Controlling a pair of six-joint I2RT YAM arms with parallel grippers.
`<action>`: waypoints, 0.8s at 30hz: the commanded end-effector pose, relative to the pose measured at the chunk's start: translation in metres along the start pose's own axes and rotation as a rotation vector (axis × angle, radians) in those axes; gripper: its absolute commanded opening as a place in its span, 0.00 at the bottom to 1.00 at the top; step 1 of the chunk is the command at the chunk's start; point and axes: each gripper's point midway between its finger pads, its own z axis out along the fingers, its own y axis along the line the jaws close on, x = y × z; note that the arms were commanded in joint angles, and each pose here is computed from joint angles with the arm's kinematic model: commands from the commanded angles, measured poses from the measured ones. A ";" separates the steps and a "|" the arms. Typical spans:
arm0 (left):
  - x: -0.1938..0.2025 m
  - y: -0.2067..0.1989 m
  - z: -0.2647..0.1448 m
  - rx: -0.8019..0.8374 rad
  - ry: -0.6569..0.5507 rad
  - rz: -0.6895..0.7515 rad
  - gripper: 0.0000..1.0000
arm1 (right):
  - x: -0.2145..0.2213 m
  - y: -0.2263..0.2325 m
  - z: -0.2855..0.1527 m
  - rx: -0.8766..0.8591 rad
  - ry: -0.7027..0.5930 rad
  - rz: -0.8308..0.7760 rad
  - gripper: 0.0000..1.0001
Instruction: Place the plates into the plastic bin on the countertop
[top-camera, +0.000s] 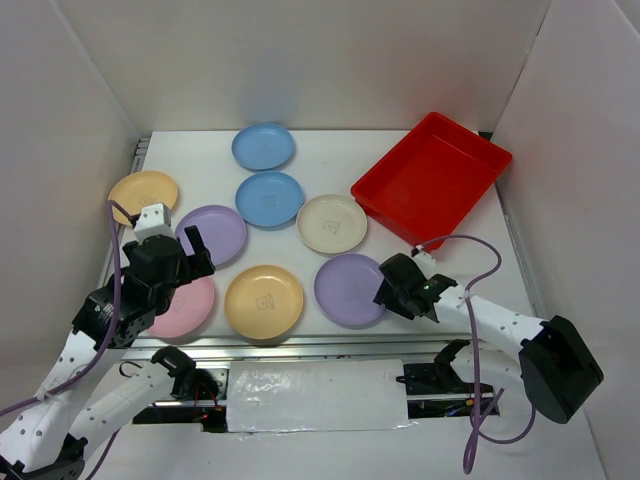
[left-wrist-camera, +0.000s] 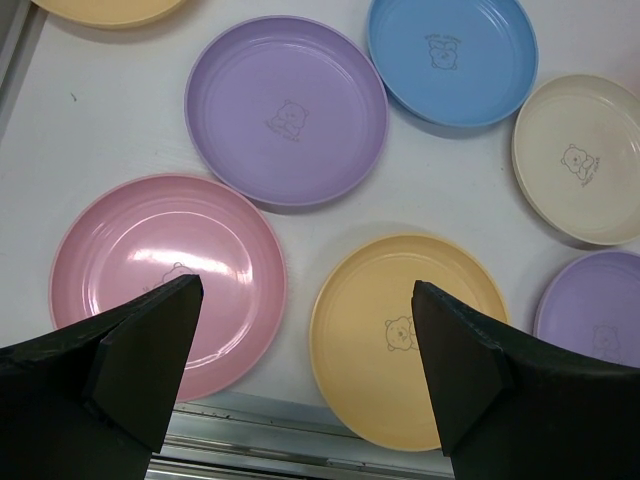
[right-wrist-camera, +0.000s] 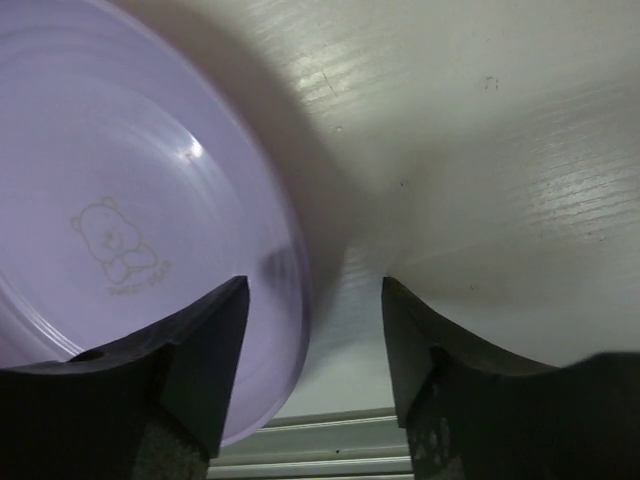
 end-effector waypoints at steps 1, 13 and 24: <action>-0.007 -0.005 0.001 0.023 -0.030 -0.010 0.99 | -0.005 0.014 0.004 -0.082 -0.016 0.046 0.62; -0.007 -0.005 0.001 0.025 -0.027 -0.008 0.99 | -0.001 0.015 -0.013 -0.090 -0.023 0.041 0.00; -0.007 -0.005 0.001 0.022 -0.029 -0.010 0.99 | -0.028 0.023 -0.082 -0.118 -0.165 0.043 0.00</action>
